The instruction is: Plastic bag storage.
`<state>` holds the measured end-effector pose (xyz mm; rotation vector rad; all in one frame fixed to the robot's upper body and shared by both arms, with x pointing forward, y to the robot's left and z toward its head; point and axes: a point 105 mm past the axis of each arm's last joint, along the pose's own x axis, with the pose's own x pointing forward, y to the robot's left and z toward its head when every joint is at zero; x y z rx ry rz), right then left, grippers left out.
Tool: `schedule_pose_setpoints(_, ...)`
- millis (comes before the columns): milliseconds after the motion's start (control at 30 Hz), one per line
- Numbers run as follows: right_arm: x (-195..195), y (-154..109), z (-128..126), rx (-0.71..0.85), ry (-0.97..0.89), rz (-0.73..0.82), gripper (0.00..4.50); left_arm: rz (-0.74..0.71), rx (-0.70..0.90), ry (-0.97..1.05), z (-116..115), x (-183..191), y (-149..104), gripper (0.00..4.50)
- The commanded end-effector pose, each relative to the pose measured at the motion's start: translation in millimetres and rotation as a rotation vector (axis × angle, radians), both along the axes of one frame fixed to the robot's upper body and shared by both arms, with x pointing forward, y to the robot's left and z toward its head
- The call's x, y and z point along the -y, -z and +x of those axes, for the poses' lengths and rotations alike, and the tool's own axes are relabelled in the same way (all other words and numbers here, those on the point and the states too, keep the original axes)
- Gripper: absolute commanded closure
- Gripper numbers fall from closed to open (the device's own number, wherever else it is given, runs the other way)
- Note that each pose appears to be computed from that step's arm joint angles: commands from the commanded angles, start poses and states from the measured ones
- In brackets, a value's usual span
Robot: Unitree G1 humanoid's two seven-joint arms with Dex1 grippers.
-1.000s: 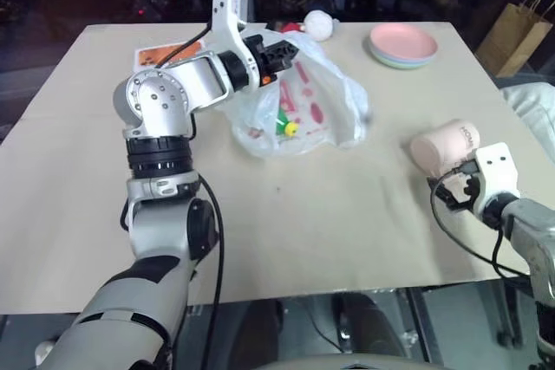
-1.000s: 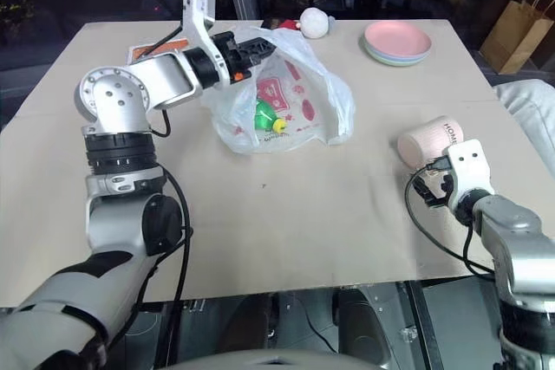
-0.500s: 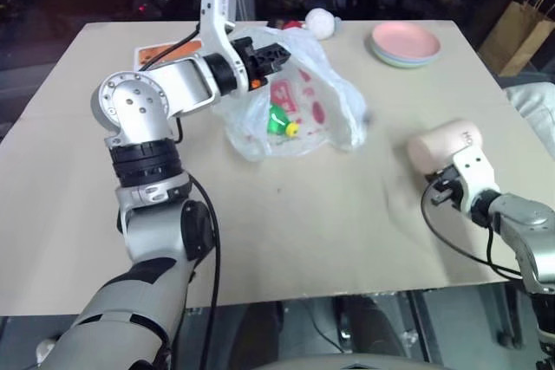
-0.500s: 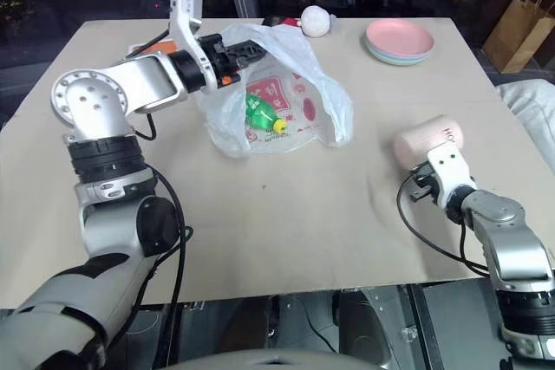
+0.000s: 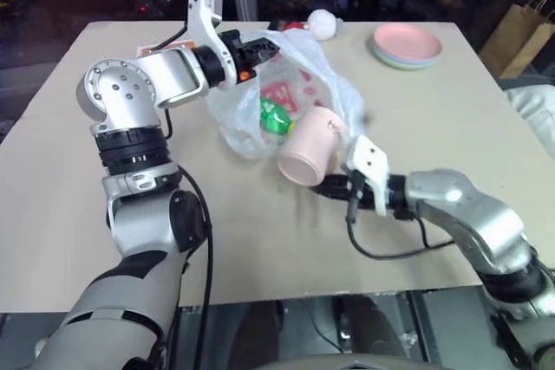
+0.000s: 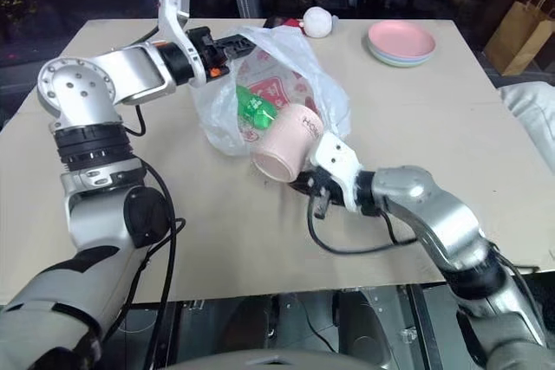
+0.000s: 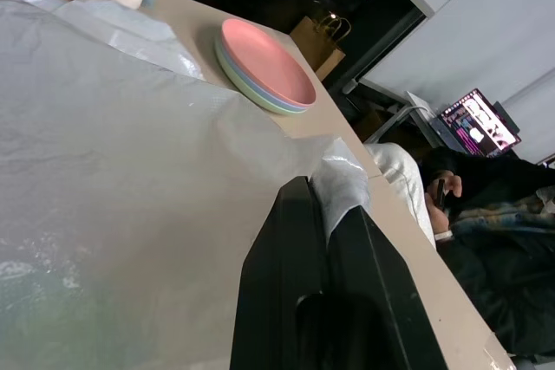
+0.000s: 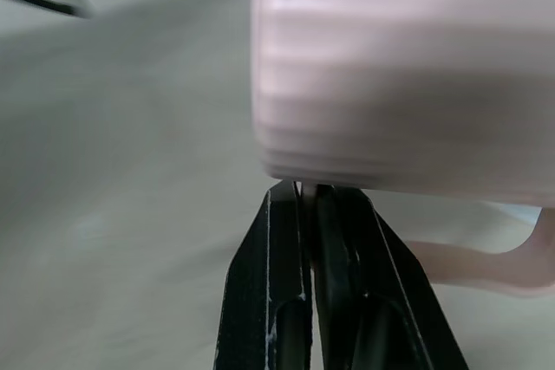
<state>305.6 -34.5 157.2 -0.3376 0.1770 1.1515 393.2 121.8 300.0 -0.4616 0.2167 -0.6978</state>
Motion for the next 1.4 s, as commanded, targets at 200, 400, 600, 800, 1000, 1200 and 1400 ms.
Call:
schedule_pose_setpoints(200,-24,-2,88,0.068,0.136,-0.090,4.47,-0.014,0.064,0.053,-22,5,-15,4.50)
schedule_pose_setpoints(400,-50,-21,139,0.184,0.329,-0.051,3.43,-0.019,0.038,0.036,-24,8,-3,4.50)
schedule_pose_setpoints(600,-64,-41,133,0.229,0.240,0.028,1.06,-0.035,0.028,-0.005,-21,1,-1,4.50)
schedule_pose_setpoints(800,-41,-60,83,0.240,0.128,0.136,0.55,-0.066,0.005,-0.052,-10,-6,3,4.50)
schedule_pose_setpoints(1000,-17,-68,36,0.252,0.209,0.164,0.04,-0.053,0.003,-0.047,-3,-4,7,4.50)
schedule_pose_setpoints(1200,19,-73,16,0.215,0.378,0.207,0.04,-0.019,0.037,-0.035,-4,-5,5,4.50)
schedule_pose_setpoints(1400,44,-50,29,0.091,0.595,0.211,0.04,0.046,0.122,0.004,-10,-3,1,4.50)
